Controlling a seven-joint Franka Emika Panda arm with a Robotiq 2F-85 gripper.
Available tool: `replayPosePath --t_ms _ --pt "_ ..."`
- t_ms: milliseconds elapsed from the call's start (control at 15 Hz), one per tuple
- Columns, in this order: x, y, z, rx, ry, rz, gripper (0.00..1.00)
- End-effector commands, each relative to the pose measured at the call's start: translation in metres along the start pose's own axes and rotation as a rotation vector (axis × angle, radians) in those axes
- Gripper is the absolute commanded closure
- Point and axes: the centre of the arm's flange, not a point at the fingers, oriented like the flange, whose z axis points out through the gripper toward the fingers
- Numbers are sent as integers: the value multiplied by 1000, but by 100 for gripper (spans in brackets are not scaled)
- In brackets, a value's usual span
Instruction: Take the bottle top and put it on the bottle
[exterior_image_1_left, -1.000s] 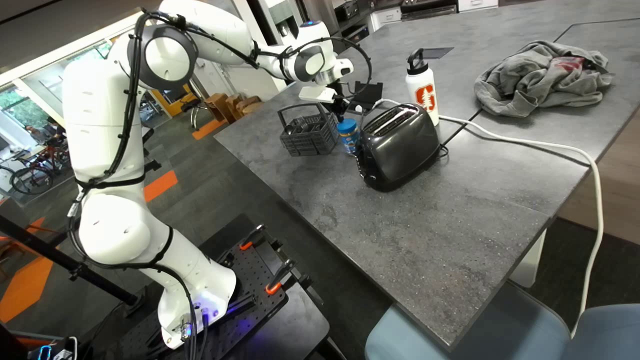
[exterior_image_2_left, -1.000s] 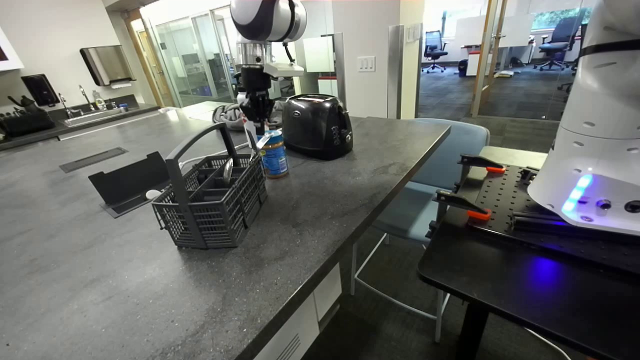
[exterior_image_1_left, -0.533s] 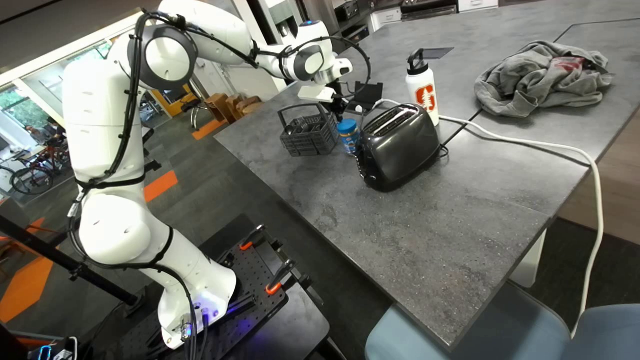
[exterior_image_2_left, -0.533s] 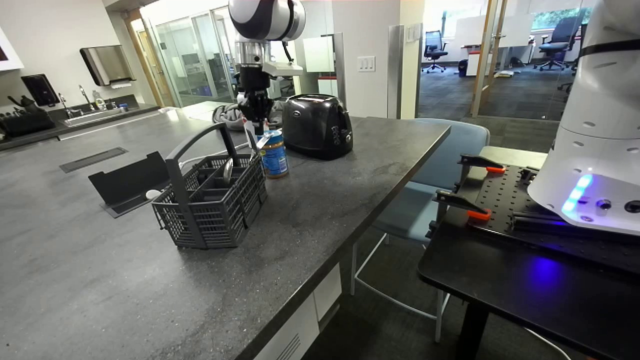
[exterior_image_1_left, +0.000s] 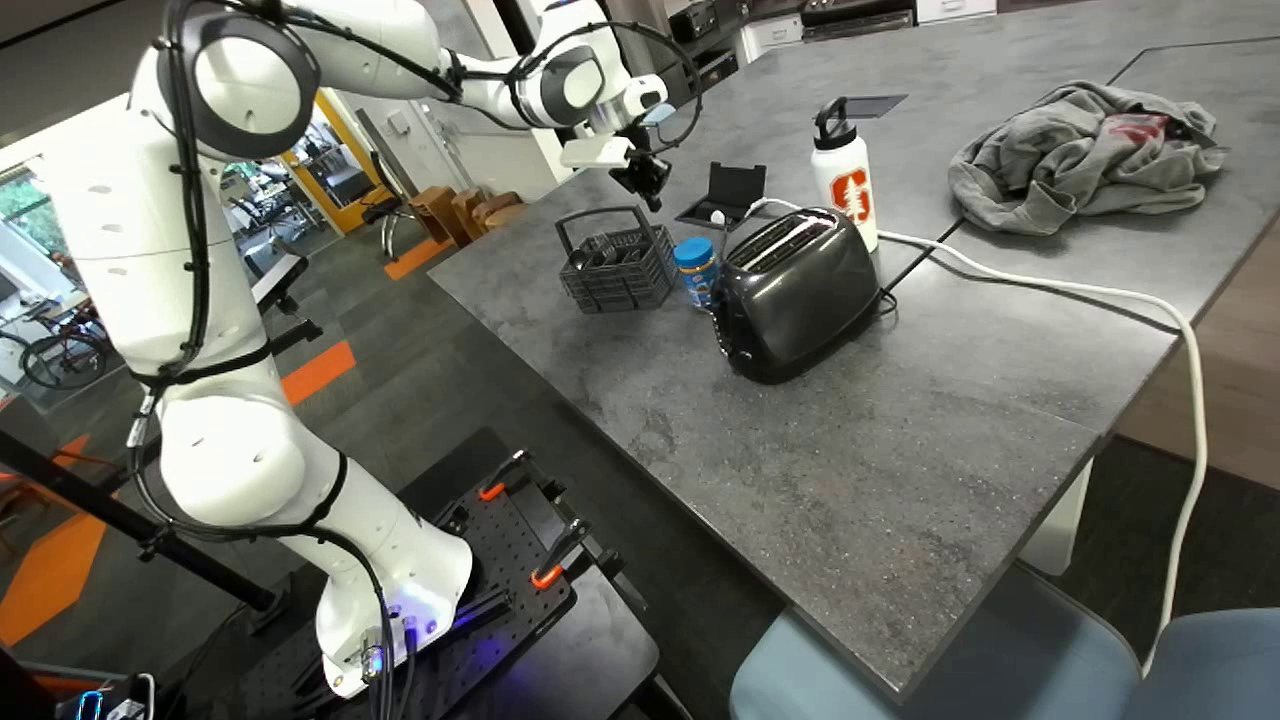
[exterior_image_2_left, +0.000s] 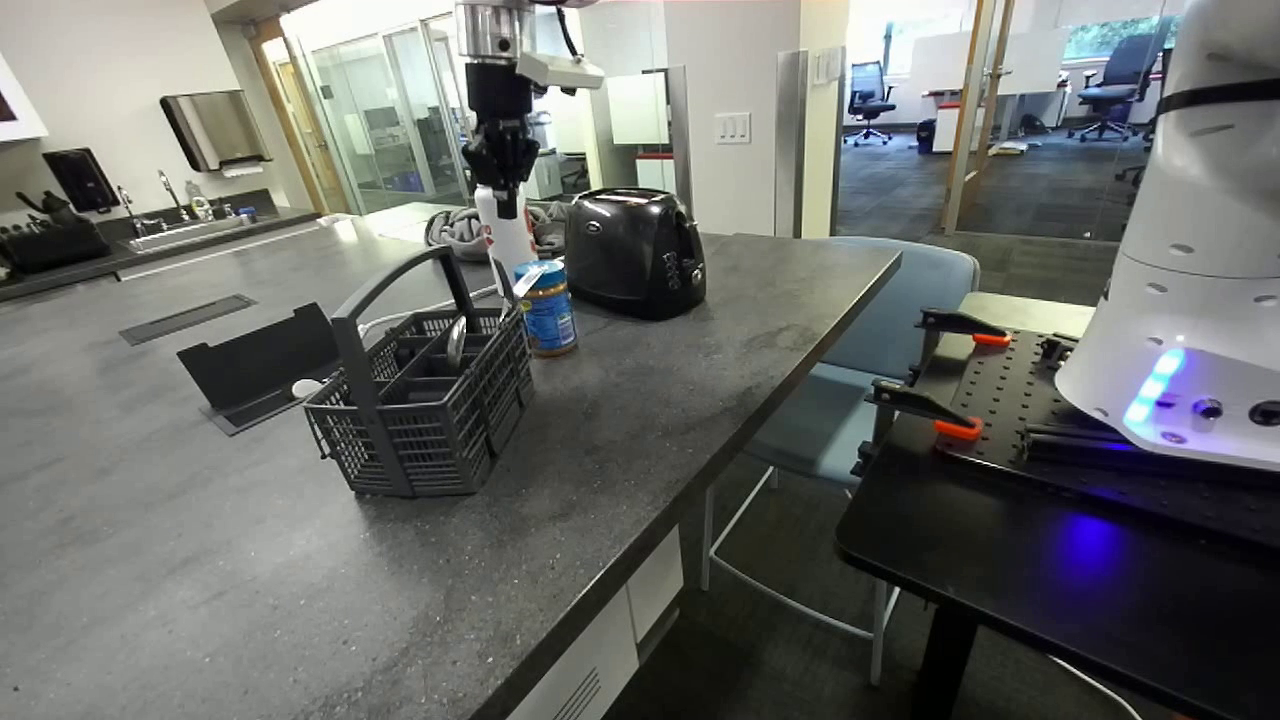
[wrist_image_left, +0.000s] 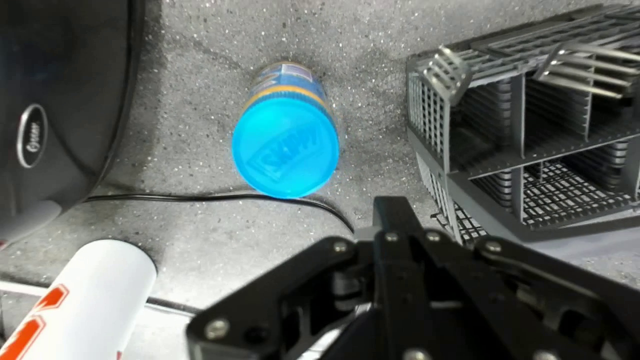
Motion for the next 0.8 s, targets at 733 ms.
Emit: replayPosePath --t_ms 733 --pt "-92 -5 -77 -212 -121 59 100"
